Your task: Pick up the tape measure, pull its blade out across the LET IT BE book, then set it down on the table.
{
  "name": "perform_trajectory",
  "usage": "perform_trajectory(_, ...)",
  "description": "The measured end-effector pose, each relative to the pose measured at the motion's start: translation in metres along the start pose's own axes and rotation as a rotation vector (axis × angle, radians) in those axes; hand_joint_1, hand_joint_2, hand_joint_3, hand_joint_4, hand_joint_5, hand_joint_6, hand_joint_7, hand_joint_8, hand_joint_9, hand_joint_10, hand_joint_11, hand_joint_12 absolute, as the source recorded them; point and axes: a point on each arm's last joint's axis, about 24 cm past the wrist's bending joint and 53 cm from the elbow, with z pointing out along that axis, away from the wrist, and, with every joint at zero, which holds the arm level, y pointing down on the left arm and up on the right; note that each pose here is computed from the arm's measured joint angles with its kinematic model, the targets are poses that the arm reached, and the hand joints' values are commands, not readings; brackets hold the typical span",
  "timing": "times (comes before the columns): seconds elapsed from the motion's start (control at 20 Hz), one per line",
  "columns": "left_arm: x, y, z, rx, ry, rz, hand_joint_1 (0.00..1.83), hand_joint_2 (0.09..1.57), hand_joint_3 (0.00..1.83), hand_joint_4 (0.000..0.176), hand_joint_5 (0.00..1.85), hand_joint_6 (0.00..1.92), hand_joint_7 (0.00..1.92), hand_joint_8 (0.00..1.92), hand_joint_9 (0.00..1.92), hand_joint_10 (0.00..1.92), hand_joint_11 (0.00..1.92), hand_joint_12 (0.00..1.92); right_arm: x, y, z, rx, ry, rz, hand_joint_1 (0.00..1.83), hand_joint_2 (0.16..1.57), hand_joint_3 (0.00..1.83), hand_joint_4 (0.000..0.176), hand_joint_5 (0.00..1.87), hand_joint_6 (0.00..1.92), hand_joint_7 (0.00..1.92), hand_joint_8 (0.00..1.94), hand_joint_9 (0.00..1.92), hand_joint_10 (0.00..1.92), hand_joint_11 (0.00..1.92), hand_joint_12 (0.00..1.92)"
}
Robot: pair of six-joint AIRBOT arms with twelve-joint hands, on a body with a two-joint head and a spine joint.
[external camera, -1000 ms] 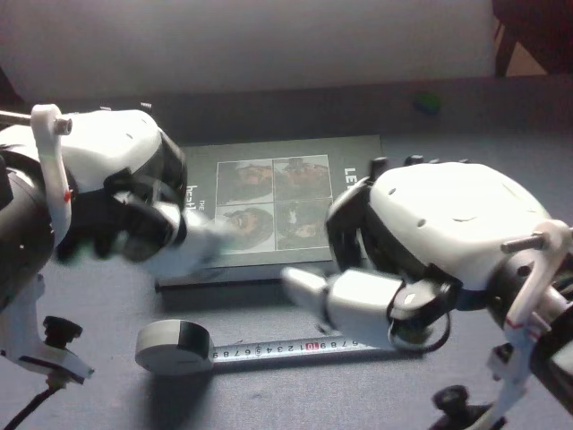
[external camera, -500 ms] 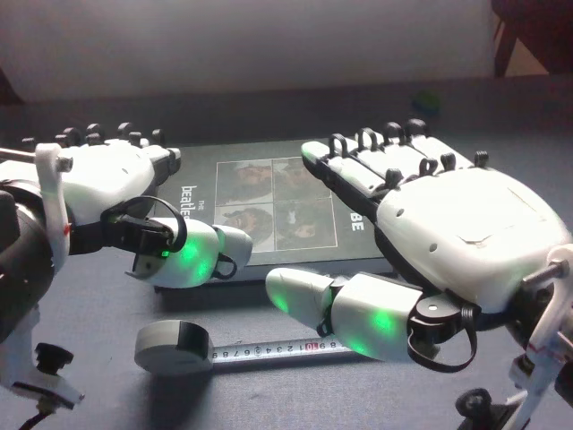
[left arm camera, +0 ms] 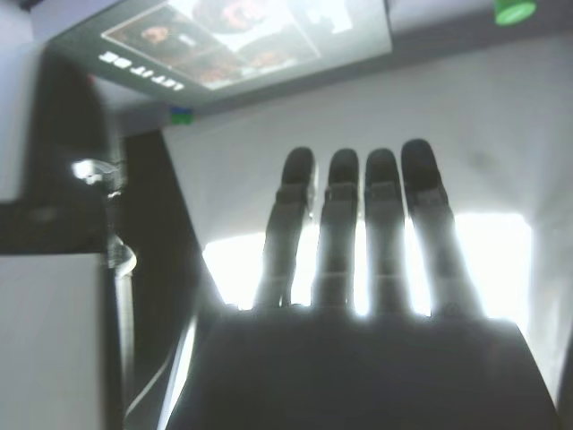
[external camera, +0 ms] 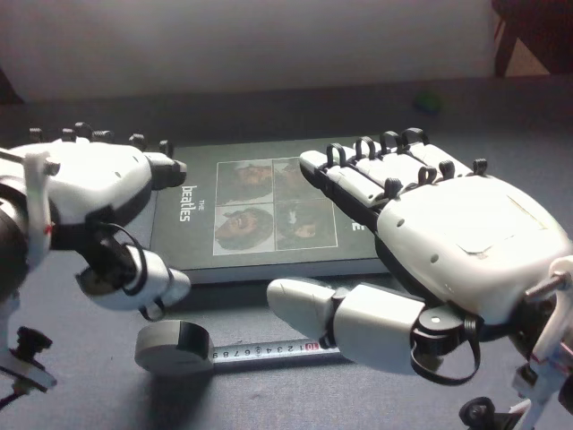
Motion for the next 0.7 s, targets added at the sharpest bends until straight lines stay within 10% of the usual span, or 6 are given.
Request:
perform_trajectory(0.2, -0.010, -0.014, 0.005, 0.131, 0.006, 0.029, 0.99, 1.10, 0.00, 0.000, 0.64, 0.01, 0.62, 0.01, 0.57, 0.01, 0.28, 0.65, 0.002, -0.001, -0.001, 0.002, 0.006, -0.002, 0.03, 1.12, 0.00, 0.034, 0.12, 0.00, 0.14, 0.01, 0.14, 0.01, 0.00, 0.74)
perform_trajectory(0.4, -0.004, -0.027, 0.004, 0.311, 0.052, -0.101, 1.01, 1.12, 0.00, 0.000, 0.60, 0.00, 0.68, 0.01, 0.63, 0.01, 0.29, 0.65, 0.005, -0.002, -0.002, 0.004, 0.013, -0.010, 0.05, 1.12, 0.00, 0.033, 0.15, 0.01, 0.18, 0.01, 0.17, 0.01, 0.00, 0.74)
perform_trajectory(0.7, 0.028, -0.004, -0.007, 0.345, 0.164, -0.176, 1.01, 1.15, 0.00, 0.000, 0.68, 0.01, 0.69, 0.00, 0.65, 0.00, 0.31, 0.65, 0.005, -0.002, -0.003, 0.003, 0.012, -0.012, 0.05, 1.13, 0.00, 0.029, 0.16, 0.01, 0.20, 0.00, 0.19, 0.01, 0.00, 0.81)
